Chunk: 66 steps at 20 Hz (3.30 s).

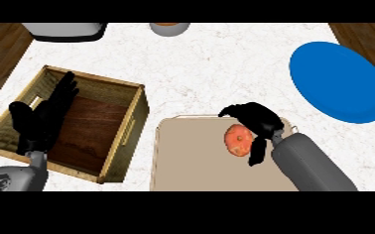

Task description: Pick the squash from the tray and place it in the plate

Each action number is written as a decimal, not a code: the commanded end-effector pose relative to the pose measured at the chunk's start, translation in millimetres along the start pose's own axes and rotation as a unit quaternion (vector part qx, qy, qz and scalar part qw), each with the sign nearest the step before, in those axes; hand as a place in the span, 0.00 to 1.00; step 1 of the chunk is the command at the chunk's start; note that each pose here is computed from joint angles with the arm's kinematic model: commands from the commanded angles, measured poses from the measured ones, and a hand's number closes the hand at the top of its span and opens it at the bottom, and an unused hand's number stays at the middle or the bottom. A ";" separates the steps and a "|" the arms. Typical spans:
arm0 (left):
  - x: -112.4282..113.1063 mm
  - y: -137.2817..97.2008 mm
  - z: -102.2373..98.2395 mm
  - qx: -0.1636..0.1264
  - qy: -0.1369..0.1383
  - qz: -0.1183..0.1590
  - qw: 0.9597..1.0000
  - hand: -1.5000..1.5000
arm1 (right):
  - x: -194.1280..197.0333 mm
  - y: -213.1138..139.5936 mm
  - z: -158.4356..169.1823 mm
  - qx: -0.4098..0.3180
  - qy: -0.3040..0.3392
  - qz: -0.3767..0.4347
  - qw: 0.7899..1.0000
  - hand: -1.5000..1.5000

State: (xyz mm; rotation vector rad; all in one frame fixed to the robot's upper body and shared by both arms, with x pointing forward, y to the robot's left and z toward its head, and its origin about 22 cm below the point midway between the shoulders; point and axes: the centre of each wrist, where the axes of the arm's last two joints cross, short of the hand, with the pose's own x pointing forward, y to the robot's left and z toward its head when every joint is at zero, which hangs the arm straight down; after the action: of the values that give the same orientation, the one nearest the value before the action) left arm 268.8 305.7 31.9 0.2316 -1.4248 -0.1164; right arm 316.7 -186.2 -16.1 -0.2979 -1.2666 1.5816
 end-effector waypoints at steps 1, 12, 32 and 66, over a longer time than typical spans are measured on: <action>-17.8 -21.2 3.7 -0.012 0.012 0.028 0.999 0.50 | 22.7 38.9 -17.1 0.008 -0.014 -0.012 1.000 1.00; -6.1 -21.1 -6.0 -0.002 0.010 0.034 0.999 0.50 | 3.6 -24.2 19.6 -0.184 0.040 -0.007 0.982 1.00; -11.9 -12.0 -5.0 -0.014 0.010 0.028 0.999 0.50 | -85.5 -117.2 118.0 -0.515 0.183 -0.107 0.831 1.00; 3.2 -14.9 -13.0 -0.016 0.015 0.024 0.999 0.50 | -217.6 -125.3 181.2 -0.528 -0.013 -0.241 0.814 0.00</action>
State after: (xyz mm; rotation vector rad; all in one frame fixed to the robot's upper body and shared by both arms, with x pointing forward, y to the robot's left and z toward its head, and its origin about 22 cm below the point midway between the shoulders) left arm 287.4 283.0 30.5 0.1652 -1.4364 -0.1036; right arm 350.8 -473.5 70.9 -0.6978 -1.8380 0.4362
